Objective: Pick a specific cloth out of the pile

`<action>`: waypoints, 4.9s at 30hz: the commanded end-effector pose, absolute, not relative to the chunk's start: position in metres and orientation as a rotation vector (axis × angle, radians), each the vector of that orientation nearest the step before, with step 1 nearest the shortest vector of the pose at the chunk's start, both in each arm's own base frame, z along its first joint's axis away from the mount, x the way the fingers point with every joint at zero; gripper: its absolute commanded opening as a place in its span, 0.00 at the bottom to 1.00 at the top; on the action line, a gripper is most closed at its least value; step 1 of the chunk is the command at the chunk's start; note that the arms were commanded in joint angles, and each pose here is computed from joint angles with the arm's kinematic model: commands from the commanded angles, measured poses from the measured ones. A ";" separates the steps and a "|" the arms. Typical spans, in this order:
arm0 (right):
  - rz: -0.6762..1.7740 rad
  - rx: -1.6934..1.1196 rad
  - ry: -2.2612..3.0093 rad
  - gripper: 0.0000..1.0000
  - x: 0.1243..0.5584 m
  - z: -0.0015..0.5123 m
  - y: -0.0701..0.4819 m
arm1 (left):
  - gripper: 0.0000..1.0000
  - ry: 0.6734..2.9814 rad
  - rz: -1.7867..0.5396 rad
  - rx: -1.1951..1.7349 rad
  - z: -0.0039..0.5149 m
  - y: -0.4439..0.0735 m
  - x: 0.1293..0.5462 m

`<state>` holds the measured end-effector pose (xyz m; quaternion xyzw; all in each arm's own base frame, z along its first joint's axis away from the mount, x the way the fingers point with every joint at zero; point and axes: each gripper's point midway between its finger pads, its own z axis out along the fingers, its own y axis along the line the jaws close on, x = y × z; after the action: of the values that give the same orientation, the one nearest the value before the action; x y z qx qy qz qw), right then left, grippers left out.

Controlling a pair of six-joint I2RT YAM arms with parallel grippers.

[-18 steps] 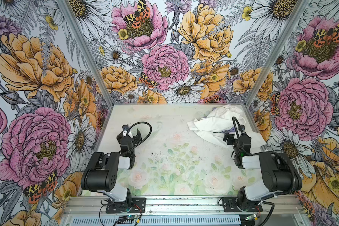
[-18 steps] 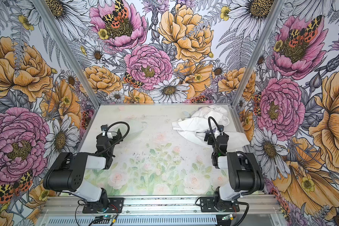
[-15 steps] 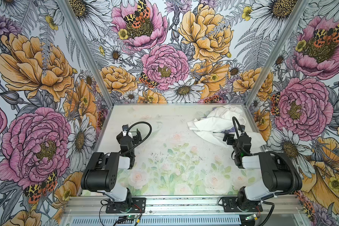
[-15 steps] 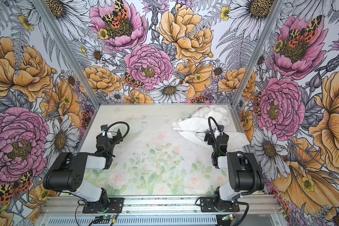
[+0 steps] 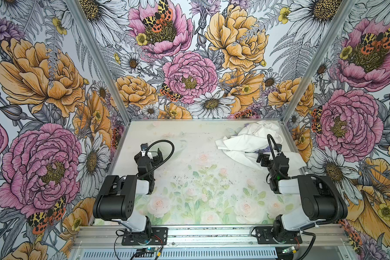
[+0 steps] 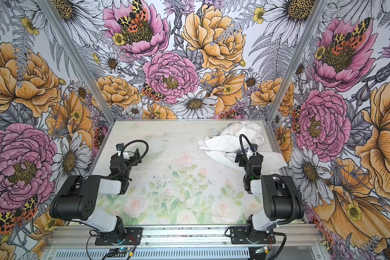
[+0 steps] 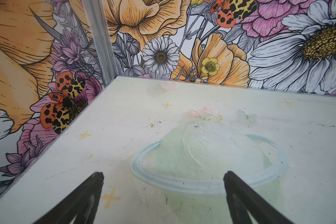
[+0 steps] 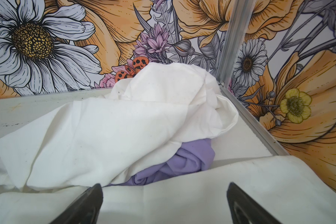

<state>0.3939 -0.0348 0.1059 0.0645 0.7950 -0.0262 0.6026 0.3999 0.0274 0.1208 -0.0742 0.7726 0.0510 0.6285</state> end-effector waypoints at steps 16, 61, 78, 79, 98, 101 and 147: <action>-0.116 0.164 1.797 1.00 0.394 0.122 -0.037 | 0.99 1.693 0.155 -0.133 0.156 0.016 0.390; 0.165 0.161 2.210 0.61 0.426 0.133 -0.067 | 0.99 1.715 -0.460 0.489 0.291 -0.147 0.244; 0.211 0.194 2.292 0.49 0.442 0.113 -0.084 | 0.99 1.740 -0.415 0.448 0.281 -0.130 0.232; 0.212 0.206 2.302 0.49 0.441 0.111 -0.085 | 0.99 1.743 -0.414 0.450 0.280 -0.130 0.232; 0.443 0.359 2.320 0.44 0.448 0.084 -0.098 | 0.99 1.758 -0.403 0.460 0.274 -0.130 0.232; 0.471 0.364 2.329 0.43 0.451 0.078 -0.097 | 0.99 1.760 -0.402 0.461 0.273 -0.130 0.232; 0.517 0.351 2.258 0.00 0.471 0.107 -0.096 | 0.99 1.793 -0.375 0.464 0.264 -0.128 0.237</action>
<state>0.4614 -0.0969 0.0692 0.1548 0.9017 0.2036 0.3486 0.2351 -0.1311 0.2705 0.1973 0.7639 -0.1748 0.5891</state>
